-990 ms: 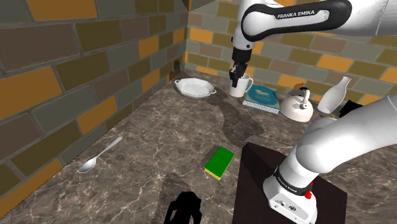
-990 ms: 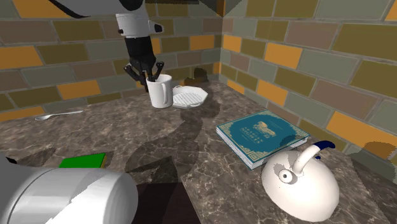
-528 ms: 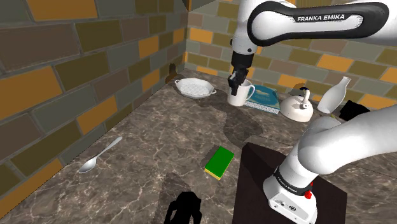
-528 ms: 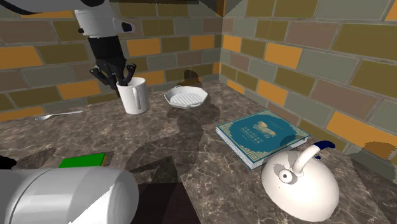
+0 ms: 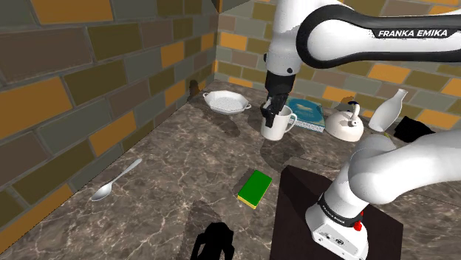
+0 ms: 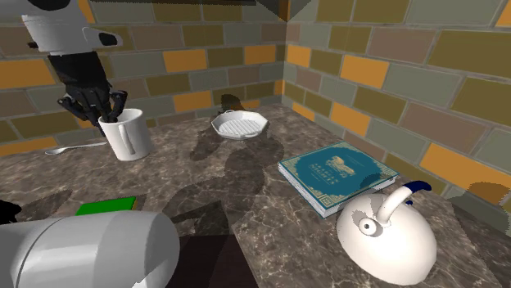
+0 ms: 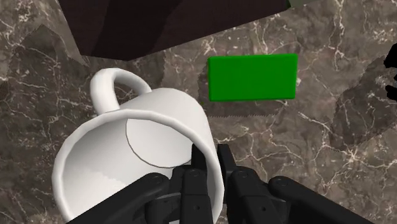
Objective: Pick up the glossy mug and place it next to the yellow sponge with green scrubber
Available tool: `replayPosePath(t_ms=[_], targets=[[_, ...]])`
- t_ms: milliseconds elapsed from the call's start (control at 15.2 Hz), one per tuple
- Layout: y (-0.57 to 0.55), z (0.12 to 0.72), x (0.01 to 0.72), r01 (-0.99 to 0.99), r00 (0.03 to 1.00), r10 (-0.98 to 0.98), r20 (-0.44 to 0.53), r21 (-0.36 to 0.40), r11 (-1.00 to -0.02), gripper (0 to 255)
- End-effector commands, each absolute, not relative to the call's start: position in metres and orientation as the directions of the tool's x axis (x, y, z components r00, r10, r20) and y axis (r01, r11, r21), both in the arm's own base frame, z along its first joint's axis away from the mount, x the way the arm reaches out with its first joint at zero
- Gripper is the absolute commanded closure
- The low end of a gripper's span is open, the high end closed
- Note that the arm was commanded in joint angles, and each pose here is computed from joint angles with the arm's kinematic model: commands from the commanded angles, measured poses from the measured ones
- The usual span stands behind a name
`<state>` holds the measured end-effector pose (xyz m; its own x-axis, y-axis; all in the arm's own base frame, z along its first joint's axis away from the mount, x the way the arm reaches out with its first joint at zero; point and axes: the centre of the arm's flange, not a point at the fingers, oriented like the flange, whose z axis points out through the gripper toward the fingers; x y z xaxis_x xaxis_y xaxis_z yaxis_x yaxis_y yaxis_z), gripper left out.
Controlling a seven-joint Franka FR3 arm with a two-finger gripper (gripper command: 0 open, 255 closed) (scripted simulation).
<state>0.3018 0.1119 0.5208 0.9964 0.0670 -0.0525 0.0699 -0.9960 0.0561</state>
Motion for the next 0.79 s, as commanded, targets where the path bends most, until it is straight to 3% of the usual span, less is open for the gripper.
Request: replayPosePath(t_ms=[0, 726], targets=[[0.138, 0.522, 0.288, 0.069, 0.996, 0.066, -0.053, 0.056, -0.996, 255], [0.266, 0.523, 0.22, 0.069, 0.996, 0.066, -0.053, 0.056, -0.996, 255]])
